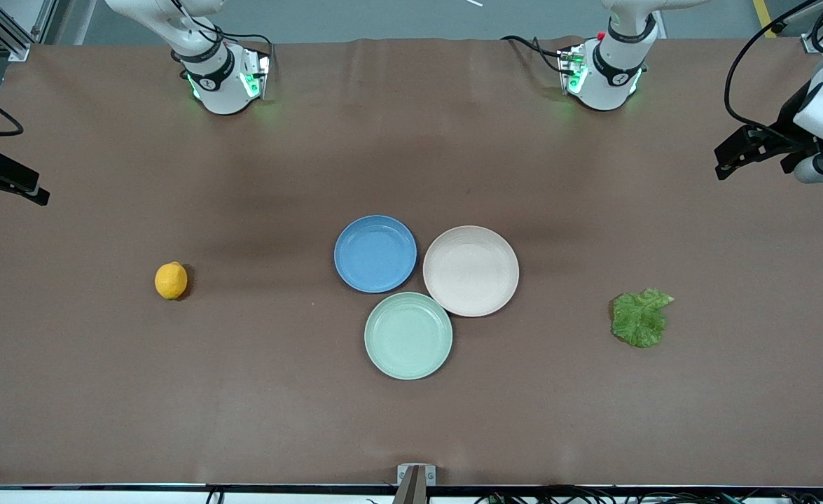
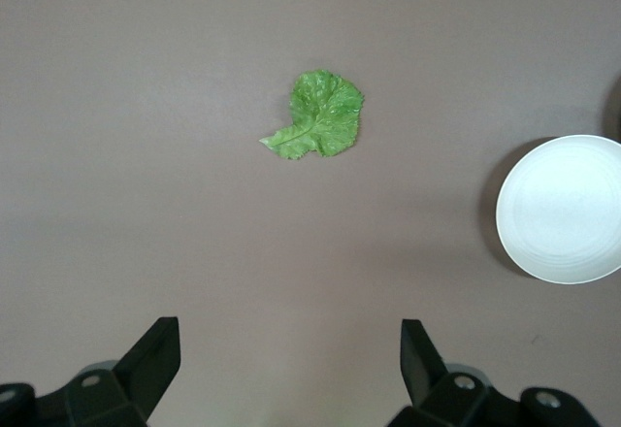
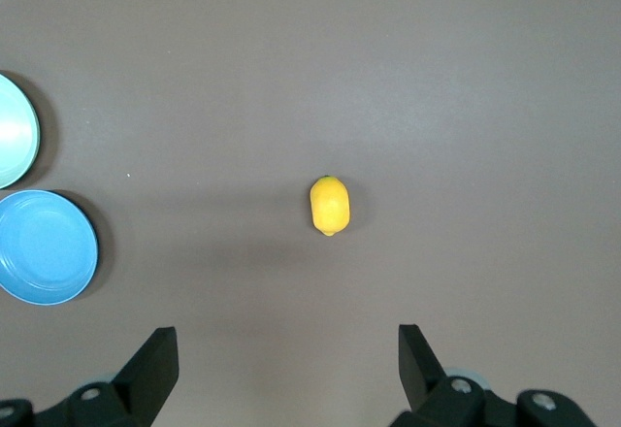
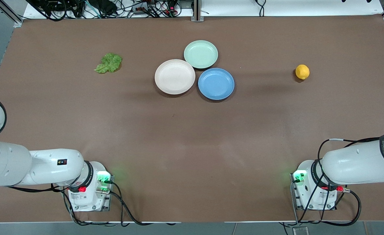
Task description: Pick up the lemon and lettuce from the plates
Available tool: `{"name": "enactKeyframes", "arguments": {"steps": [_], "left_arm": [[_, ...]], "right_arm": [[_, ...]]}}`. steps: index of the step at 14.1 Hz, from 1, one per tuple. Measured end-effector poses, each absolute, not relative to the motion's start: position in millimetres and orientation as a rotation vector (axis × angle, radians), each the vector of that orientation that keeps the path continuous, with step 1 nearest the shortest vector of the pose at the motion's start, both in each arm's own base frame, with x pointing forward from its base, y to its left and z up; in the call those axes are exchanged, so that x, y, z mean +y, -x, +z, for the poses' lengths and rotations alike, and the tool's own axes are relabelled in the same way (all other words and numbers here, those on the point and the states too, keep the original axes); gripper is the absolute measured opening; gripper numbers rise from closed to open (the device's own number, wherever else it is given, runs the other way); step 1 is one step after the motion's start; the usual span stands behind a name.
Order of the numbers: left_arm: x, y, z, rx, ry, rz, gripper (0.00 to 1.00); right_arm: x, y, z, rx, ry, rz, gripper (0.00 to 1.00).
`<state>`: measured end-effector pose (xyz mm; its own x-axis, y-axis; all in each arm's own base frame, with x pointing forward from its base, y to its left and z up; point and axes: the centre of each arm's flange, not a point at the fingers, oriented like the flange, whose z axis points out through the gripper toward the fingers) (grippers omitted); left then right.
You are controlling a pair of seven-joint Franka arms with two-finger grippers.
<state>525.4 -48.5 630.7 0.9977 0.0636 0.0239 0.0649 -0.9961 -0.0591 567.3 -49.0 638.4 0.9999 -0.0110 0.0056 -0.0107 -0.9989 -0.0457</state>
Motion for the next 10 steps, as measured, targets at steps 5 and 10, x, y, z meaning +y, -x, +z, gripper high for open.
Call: {"name": "enactKeyframes", "arguments": {"steps": [5,10], "left_arm": [[-48,-528,629,-0.099,3.081,-0.043,1.0],[-48,-528,629,-0.095,3.082,-0.044,1.0]], "right_arm": [[-53,-567,655,0.018,3.134,-0.061,1.0],[-53,-567,655,0.018,3.134,-0.062,1.0]]}}
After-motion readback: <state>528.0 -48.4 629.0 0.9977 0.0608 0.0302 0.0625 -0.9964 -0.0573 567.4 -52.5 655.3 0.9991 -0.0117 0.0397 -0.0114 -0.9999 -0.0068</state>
